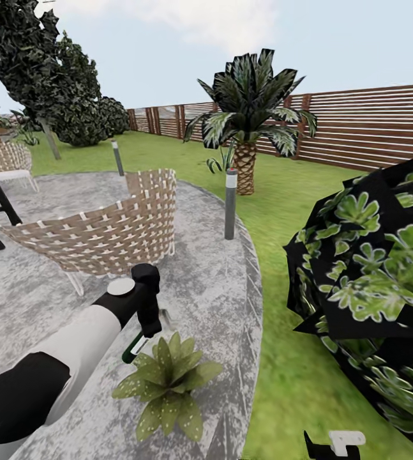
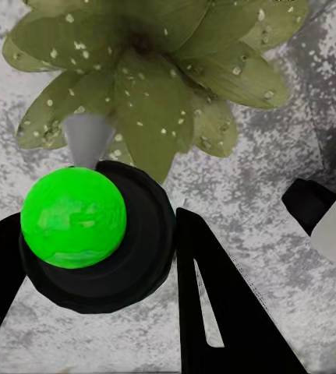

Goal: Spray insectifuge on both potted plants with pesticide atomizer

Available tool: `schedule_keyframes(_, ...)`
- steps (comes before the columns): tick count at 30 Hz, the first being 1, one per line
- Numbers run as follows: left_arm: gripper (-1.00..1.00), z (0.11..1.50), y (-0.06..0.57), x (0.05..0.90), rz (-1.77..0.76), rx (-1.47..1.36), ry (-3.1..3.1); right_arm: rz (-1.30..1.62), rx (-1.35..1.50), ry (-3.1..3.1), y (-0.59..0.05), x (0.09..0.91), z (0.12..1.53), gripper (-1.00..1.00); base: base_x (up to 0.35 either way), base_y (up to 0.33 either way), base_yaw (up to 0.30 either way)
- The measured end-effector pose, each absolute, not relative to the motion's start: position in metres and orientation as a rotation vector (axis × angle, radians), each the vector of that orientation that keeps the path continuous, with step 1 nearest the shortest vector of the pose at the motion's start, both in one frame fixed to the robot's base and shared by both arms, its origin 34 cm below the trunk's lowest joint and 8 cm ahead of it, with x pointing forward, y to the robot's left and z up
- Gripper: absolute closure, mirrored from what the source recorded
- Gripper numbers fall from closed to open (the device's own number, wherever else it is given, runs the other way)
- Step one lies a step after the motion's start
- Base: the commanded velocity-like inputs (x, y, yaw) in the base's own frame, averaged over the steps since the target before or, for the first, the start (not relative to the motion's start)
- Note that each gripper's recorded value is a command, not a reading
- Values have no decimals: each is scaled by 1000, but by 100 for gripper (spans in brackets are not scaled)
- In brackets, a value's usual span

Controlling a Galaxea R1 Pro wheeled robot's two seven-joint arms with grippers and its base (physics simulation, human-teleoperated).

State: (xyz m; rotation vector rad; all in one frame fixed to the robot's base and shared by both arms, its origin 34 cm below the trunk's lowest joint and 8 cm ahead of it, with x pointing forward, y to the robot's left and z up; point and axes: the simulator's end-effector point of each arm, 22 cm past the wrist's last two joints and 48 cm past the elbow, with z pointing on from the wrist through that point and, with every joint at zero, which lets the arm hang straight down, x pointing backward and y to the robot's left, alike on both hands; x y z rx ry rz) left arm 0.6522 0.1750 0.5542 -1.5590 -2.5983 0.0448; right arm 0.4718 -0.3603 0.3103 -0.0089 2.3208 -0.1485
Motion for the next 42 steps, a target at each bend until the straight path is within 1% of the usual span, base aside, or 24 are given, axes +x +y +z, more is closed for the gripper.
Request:
schedule_keyframes(6,100,552,171,649,23,-1586,-2565,-148,-9,2321,-360,472,310,-100,1,1,-233)
schedule_keyframes(11,100,551,169,644,38,-1586,-2549,-148,-9,2321,-360,472,310,-100,0,0,-23)
schedule_keyframes(17,100,546,178,640,-109,-1667,-2427,-151,-9,2321,-362,472,310,-100,0,0,-1)
schedule_keyframes(20,100,546,180,640,-132,-1675,-2413,-154,-10,2321,-363,472,311,-100,11,5,0)
schedule_keyframes(30,100,546,177,639,-118,-1676,-2415,-152,-8,2319,-362,472,311,-100,200,179,-2)
schedule_keyframes(40,100,546,169,637,-106,-1692,-2408,-149,-7,2319,-361,472,311,-100,27,24,-255)
schedule_keyframes(42,100,545,170,637,-105,-1690,-2408,-149,-7,2319,-360,472,311,-100,0,0,-99)
